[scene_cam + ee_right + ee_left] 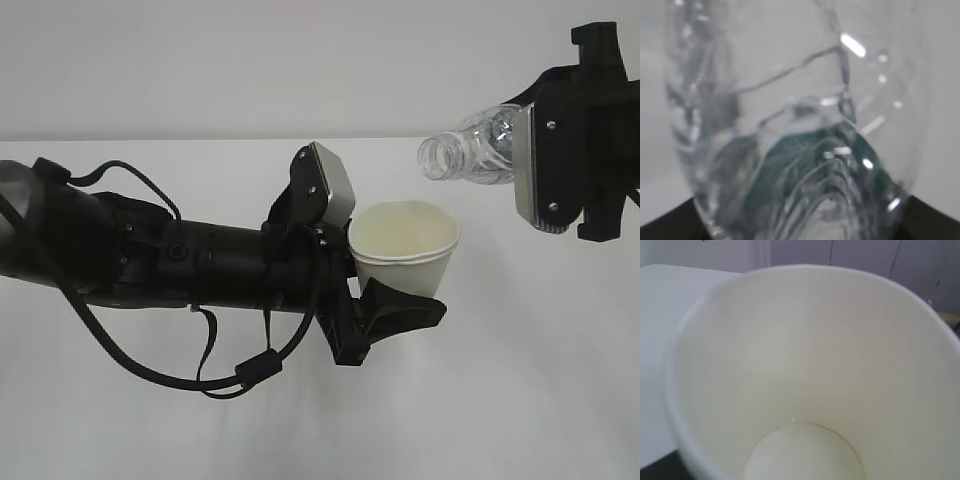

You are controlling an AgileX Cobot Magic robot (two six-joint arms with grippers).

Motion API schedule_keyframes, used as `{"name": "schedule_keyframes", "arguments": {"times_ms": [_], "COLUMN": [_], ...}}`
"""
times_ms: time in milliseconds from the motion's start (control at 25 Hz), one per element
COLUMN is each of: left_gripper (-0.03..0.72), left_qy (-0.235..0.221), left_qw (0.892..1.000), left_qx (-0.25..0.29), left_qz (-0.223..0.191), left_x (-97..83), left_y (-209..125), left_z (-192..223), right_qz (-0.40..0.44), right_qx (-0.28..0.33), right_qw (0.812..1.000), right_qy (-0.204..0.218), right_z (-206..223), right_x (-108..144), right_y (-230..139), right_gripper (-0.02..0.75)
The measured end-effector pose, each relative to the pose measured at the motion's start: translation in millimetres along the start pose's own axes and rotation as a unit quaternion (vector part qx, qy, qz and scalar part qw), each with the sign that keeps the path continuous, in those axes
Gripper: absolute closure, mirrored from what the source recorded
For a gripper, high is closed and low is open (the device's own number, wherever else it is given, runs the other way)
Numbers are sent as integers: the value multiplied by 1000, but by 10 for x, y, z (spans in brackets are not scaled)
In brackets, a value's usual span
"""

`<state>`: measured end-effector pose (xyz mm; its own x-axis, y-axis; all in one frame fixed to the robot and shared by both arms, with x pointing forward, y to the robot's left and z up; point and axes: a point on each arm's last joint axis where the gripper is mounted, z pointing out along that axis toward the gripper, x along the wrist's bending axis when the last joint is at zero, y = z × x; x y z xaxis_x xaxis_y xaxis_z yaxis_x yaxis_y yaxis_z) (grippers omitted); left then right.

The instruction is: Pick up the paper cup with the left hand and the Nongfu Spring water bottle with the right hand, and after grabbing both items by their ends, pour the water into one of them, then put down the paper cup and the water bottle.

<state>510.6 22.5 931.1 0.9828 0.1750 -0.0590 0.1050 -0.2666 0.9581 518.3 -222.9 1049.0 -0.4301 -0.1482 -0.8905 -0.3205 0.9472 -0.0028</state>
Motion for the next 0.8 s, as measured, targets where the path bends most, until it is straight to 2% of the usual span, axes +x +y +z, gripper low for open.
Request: {"name": "schedule_keyframes", "arguments": {"times_ms": [800], "left_gripper": [238], "left_qy": [-4], "left_qw": [1000], "left_qx": [3], "left_qz": [3], "left_x": [-6], "left_y": [-10], "left_z": [2], "right_qz": [-19], "right_qx": [13], "right_qw": [1000], "right_qy": [-3], "right_z": [0], "right_x": [-6], "right_y": [-21], "right_gripper": [291]}}
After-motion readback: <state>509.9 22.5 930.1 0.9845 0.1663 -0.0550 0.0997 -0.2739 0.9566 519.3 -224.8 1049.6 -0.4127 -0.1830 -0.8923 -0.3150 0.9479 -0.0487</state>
